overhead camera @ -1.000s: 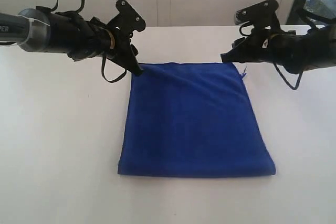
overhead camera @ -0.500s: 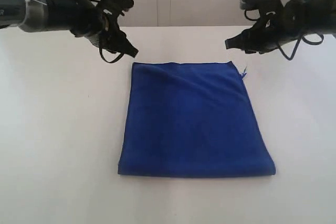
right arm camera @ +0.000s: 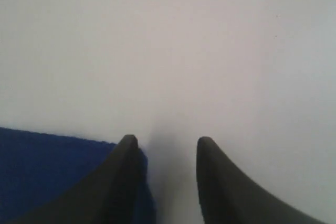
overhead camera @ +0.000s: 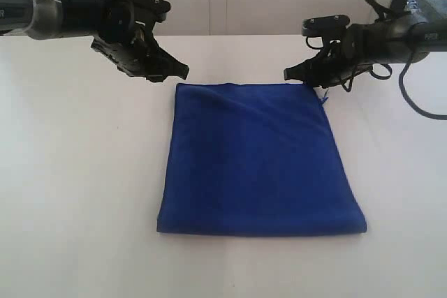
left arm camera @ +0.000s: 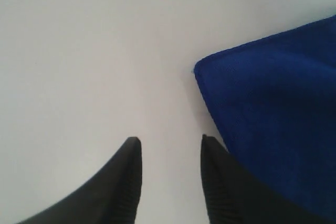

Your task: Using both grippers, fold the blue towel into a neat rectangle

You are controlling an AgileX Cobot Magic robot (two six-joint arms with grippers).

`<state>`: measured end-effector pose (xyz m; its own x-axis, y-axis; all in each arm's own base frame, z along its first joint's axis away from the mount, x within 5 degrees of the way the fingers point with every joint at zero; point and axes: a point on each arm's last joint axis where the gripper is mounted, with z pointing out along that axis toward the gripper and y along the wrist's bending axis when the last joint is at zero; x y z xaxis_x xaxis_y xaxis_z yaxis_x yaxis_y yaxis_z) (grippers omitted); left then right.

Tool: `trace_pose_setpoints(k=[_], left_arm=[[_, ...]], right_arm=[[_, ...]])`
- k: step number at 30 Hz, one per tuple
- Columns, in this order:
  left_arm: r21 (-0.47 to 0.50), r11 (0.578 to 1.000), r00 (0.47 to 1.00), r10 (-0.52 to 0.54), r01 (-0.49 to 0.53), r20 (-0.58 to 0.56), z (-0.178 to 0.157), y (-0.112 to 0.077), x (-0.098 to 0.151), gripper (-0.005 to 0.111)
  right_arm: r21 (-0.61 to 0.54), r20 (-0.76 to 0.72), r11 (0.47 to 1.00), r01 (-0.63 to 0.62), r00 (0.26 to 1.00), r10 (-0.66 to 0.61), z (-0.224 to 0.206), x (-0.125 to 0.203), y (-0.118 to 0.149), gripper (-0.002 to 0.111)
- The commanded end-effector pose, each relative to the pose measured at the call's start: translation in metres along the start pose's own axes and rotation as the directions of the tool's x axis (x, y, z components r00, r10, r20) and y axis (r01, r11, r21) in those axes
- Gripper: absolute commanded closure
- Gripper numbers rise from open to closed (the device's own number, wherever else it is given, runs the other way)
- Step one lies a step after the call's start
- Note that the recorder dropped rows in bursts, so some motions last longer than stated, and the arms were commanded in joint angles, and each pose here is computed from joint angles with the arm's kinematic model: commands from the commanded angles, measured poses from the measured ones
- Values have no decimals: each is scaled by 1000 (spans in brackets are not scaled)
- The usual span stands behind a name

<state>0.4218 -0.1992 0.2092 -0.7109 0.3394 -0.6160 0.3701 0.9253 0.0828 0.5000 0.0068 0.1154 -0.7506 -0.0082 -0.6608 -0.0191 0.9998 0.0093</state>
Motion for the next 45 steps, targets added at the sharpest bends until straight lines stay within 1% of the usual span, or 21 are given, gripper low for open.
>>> trace_pose_setpoints(k=[1,4,6,8,11,13,14,34,37,39,41,45], left_arm=[[1,1000,1000,-11,11,-6,-1,1,0,64],[2,1000,1000,-11,11,-5,0,1,0,64],[2,1000,1000,-11,11,-4,0,1,0,64],[2,1000,1000,-11,11,-4,0,1,0,64],[2,1000,1000,-11,11,-4,0,1,0,64],[2,1000,1000,-11,11,-4,0,1,0,64],[2,1000,1000,-11,11,-4,0,1,0,64],[2,1000,1000,-11,11,-4,0,1,0,64],[2,1000,1000,-11,11,-4,0,1,0,64],[2,1000,1000,-11,11,-4,0,1,0,64],[2,1000,1000,-11,11,-4,0,1,0,64],[2,1000,1000,-11,11,-4,0,1,0,64]], right_arm=[[0,-2,1000,-20,1000,20,0,-1,-2,73],[0,-5,1000,-20,1000,20,0,-1,-2,75],[-2,-12,1000,-18,1000,18,0,0,-1,82],[-4,-16,1000,-9,1000,9,0,0,0,93],[-4,-15,1000,-9,1000,9,0,0,0,99],[-3,-15,1000,-5,1000,5,0,0,0,107],[-3,-15,1000,-5,1000,5,0,0,0,108],[-1,14,1000,-17,1000,17,-14,-11,-3,108],[-10,-8,999,-45,999,45,-14,-9,-2,100],[-21,-15,997,-73,997,73,-14,-9,-1,90],[-25,-11,996,-88,996,88,-14,-9,0,83],[-29,-7,994,-103,995,103,-13,-9,0,82]])
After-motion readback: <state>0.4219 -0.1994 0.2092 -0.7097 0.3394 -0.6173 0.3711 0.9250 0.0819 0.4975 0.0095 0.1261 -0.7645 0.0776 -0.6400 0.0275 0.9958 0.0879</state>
